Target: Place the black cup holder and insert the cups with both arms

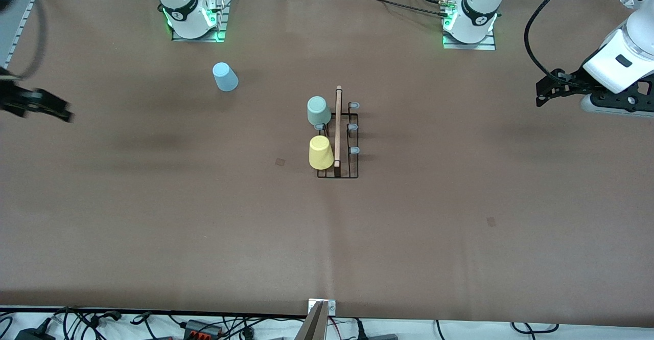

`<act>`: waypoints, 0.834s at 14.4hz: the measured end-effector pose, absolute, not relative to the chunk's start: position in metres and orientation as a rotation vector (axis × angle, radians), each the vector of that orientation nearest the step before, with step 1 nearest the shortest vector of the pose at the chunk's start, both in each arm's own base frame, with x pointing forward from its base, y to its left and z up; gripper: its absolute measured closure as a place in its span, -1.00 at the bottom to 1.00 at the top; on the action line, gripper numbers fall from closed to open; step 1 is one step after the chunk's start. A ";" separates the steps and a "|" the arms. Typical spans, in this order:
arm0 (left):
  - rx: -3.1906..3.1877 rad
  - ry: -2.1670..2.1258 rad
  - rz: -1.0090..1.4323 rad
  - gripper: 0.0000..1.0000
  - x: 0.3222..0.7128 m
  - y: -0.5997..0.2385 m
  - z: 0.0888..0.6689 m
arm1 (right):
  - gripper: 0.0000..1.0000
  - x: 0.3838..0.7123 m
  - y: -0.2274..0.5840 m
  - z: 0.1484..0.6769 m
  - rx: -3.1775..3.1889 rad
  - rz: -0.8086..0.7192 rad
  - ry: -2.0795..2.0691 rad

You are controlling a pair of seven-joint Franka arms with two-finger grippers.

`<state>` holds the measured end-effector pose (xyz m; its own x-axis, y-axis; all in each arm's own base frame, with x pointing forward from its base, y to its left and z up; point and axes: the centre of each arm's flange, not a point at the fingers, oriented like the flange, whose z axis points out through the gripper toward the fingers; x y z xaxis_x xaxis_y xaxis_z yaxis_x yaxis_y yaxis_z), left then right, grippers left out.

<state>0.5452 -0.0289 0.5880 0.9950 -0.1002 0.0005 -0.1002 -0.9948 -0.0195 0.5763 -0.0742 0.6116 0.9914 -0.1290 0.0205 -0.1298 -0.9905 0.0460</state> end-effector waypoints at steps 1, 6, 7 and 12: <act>-3.118 0.157 -0.002 -1.00 0.545 -0.029 0.588 | -1.00 0.567 -0.089 0.620 3.087 0.022 -0.233; -3.118 0.156 -0.002 -1.00 0.545 -0.029 0.588 | -1.00 0.552 -0.077 0.612 3.110 -0.152 -0.173; -3.118 0.156 -0.002 -1.00 0.545 -0.029 0.588 | -1.00 0.557 -0.071 0.605 3.111 -0.167 -0.140; -3.118 0.155 0.005 -1.00 0.545 -0.029 0.588 | -1.00 0.565 -0.066 0.596 3.112 -0.160 -0.098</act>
